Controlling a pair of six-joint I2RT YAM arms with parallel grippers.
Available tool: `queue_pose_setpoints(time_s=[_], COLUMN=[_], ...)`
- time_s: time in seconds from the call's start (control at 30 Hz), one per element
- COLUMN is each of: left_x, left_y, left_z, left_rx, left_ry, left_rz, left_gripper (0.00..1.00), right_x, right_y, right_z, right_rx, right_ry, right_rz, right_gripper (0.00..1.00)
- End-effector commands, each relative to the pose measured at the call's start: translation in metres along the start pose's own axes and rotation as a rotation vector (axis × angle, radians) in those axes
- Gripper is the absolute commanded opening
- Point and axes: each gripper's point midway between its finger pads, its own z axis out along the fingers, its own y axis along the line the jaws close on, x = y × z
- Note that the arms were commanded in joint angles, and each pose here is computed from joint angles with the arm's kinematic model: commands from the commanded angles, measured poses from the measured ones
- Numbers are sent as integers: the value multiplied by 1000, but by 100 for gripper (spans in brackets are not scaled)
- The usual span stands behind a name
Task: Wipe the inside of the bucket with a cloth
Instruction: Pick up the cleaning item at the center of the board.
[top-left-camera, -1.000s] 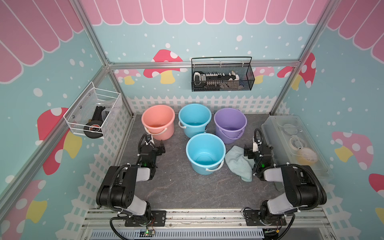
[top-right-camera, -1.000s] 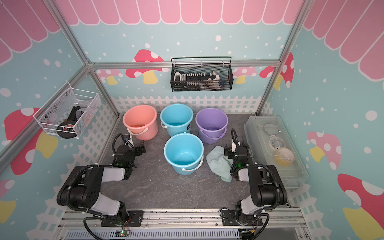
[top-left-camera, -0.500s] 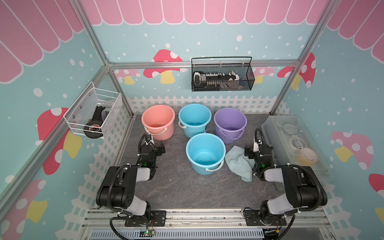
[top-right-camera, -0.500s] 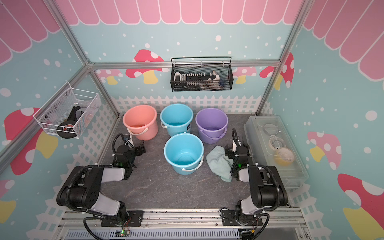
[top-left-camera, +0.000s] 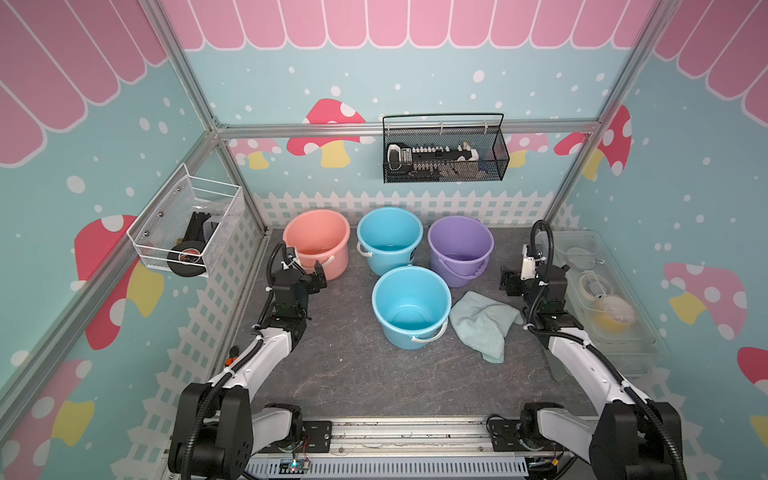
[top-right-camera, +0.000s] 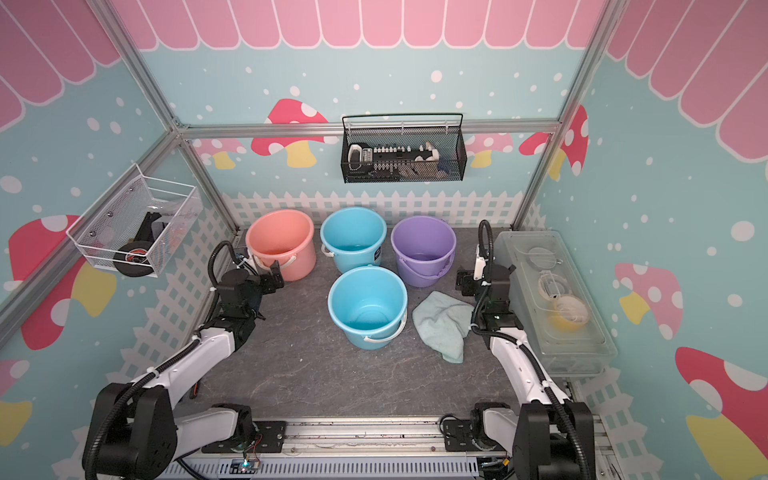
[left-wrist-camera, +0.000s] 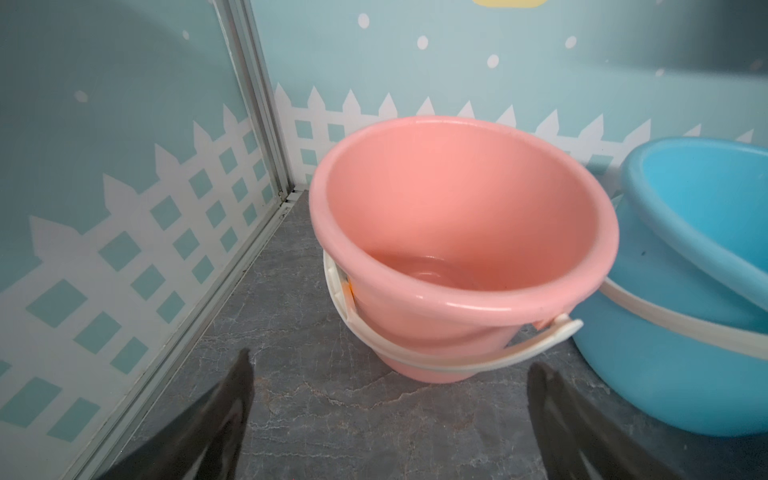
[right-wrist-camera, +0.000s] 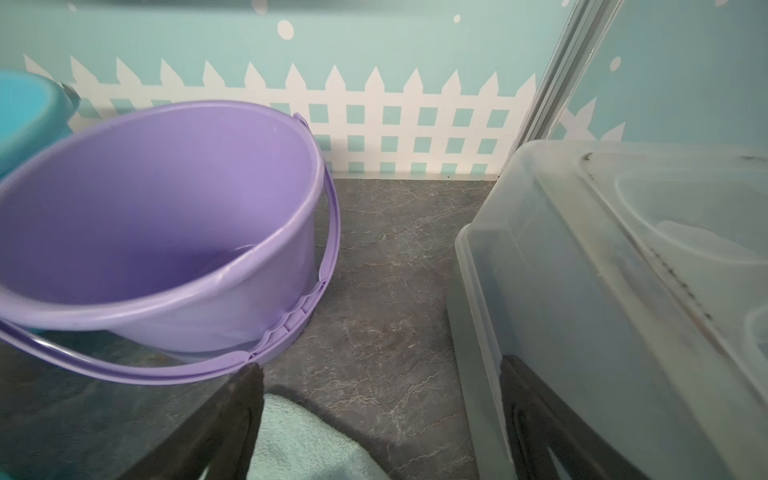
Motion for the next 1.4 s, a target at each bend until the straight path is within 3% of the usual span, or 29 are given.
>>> queue_pose_setpoints(time_s=[0.0,0.1,0.23,0.4,0.5,0.73,1.07,1.37], left_x=[7,7,10,21,25,15,-2,-10], left_y=[9,12,-5,-11,-8,-18,-22,-19], left_z=[-11,-16,-25,-30,-30,-34,-39,-44], left_rx=[-61,-104,-30,-20,-55,-4,13,2], left_ry=[152,241,351,468,516,524,490,467], left_rz=[-86,-154,-230,-242,-255,-293,-340,-368], left_gripper=[94,94,93,91,95,97,96,94], right_x=[27,35,49,74,89,120,161,198], right_y=[3,11,32,64,81,109,141,133], right_z=[-18,-33,-47,-54,-55,-52,-38,-23], right_rx=[-13,-41,-146,-272,-318,-327,-332,-199], right_ry=[238,363,511,603,644,711,697,691], right_rz=[119,181,193,184,166,135,79,37], right_gripper=[81,76,61,59,58,56,54,54])
